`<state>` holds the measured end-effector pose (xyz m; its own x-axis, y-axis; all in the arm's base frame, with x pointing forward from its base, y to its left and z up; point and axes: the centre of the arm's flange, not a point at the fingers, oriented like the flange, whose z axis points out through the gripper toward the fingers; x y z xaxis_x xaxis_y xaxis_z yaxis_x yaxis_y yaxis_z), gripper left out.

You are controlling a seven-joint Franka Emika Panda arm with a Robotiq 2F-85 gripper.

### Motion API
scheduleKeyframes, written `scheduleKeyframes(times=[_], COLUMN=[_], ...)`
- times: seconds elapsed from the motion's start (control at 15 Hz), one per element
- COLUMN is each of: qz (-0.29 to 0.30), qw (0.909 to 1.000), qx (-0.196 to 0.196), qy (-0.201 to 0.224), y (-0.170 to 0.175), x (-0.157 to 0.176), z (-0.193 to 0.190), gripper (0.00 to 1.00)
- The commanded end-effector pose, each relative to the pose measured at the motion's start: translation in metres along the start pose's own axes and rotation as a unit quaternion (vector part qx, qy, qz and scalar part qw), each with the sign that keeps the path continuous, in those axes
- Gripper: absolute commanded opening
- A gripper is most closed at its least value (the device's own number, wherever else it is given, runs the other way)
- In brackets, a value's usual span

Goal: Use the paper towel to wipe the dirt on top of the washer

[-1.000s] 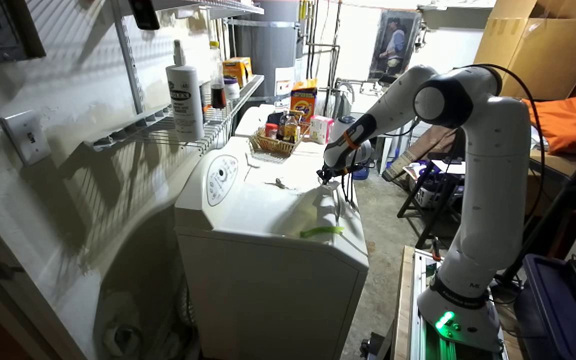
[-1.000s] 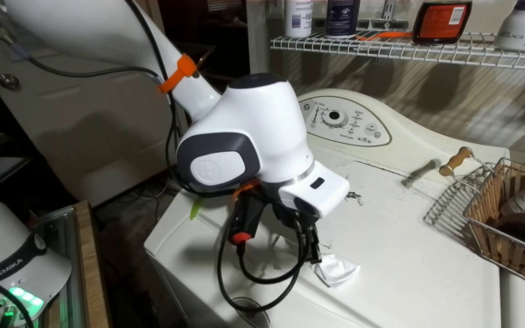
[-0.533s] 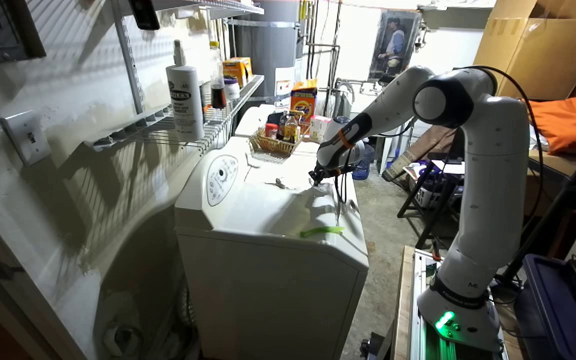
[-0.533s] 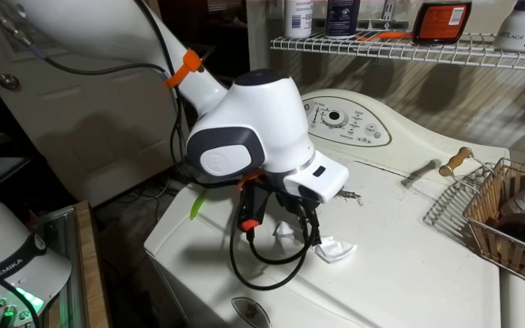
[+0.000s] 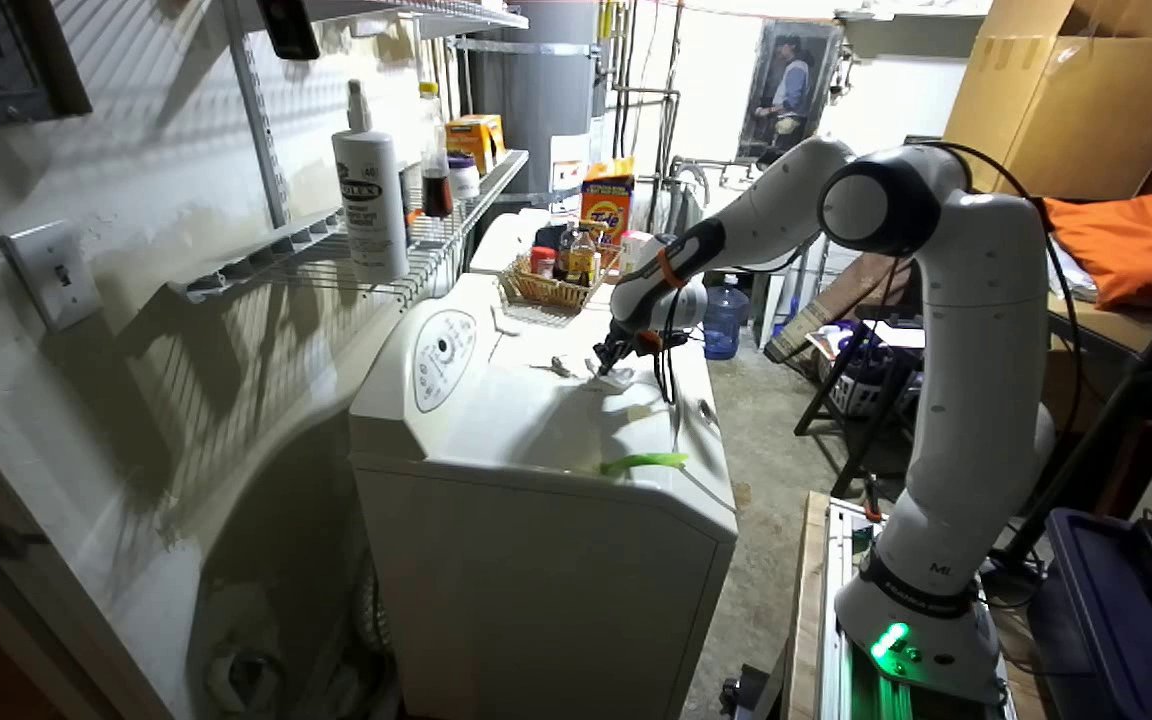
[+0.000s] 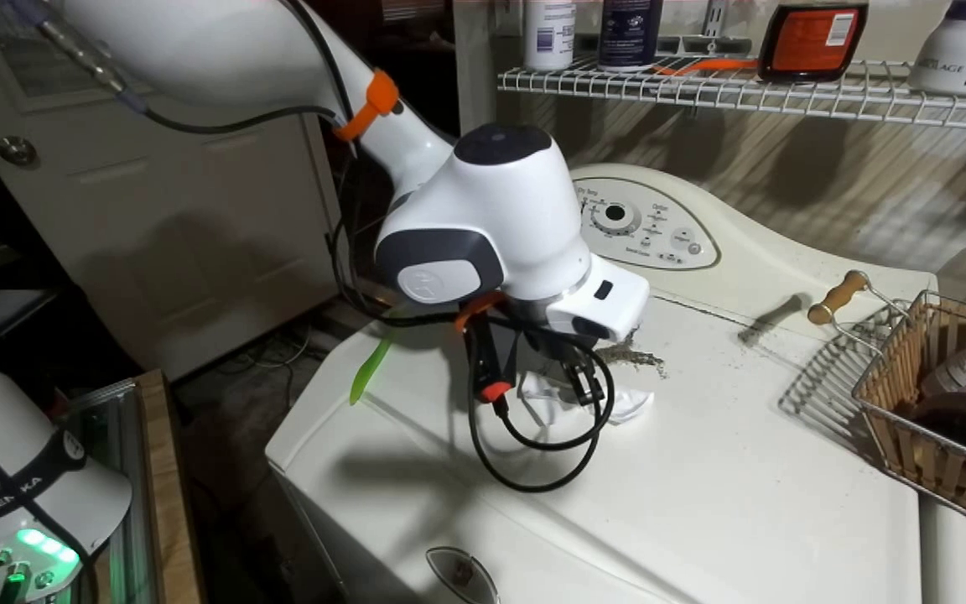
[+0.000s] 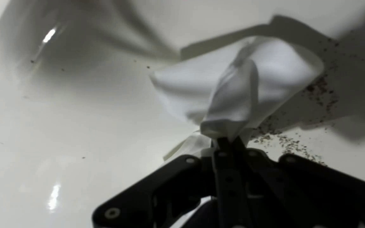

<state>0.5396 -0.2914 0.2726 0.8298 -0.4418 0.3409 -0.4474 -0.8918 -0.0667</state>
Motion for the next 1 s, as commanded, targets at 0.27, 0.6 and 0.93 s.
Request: scheduleKeyframes(times=[0.27,0.6,0.93], qz=[-0.028,0.006,0.005], qw=[0.9971,0.9945,0.996], qx=[0.069,0.102,0.078], qy=[0.015,0.023,0.043], y=[-0.032,-0.036,-0.025], x=[0.006,0.012,0.014], z=[0.028,0.016,-0.023], gripper=[0.01,0.01,0.01])
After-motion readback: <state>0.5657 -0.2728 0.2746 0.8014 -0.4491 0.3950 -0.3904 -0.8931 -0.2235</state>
